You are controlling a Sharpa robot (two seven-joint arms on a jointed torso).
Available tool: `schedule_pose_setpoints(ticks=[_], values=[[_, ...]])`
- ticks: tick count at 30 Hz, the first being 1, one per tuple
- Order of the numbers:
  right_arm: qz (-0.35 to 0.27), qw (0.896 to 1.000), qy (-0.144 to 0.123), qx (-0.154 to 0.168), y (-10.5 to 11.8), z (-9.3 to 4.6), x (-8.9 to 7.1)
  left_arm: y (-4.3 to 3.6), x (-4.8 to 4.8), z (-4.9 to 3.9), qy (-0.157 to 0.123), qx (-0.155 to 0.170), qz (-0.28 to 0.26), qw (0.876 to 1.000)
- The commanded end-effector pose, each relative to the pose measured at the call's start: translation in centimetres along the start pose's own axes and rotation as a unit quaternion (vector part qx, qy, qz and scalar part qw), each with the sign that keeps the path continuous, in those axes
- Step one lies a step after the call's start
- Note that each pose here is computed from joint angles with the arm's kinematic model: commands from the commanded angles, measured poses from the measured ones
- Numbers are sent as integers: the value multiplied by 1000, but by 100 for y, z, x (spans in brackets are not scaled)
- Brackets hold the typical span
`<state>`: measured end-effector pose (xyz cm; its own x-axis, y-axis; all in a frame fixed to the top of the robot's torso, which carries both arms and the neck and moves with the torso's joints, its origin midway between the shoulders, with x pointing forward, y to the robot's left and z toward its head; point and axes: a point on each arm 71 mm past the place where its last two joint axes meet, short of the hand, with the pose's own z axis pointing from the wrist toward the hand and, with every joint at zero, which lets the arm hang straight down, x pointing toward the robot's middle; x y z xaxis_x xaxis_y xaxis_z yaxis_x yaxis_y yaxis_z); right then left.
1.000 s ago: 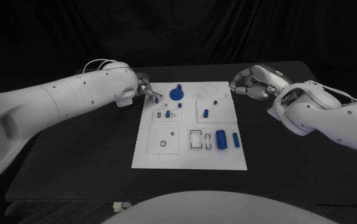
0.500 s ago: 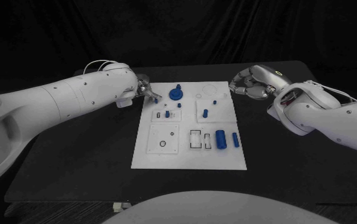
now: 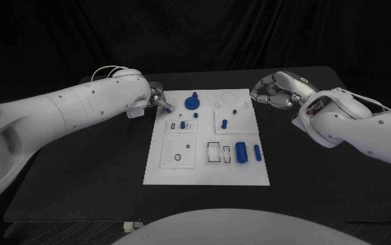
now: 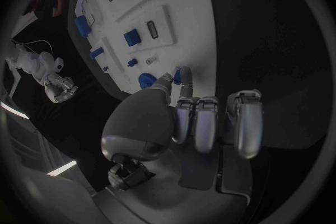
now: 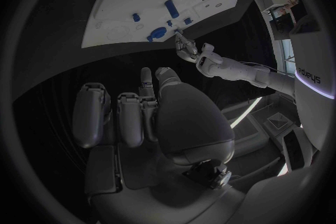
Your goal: Assemble the parts on the task board
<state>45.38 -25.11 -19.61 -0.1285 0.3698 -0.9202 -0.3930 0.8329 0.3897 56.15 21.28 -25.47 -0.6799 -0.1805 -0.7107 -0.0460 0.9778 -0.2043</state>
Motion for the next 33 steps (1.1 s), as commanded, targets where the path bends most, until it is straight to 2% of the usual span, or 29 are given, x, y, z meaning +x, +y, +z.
schedule_pose_setpoints(ticks=[1,21,33], values=[[0,1000,2,7,-12,-8,12,-23,20,5,8,11,4,1000],[3,1000,7,11,-24,-4,33,12,15,1,8,13,3,1000],[2,1000,11,14,-34,-1,42,-5,-1,-21,-10,43,-5,999]])
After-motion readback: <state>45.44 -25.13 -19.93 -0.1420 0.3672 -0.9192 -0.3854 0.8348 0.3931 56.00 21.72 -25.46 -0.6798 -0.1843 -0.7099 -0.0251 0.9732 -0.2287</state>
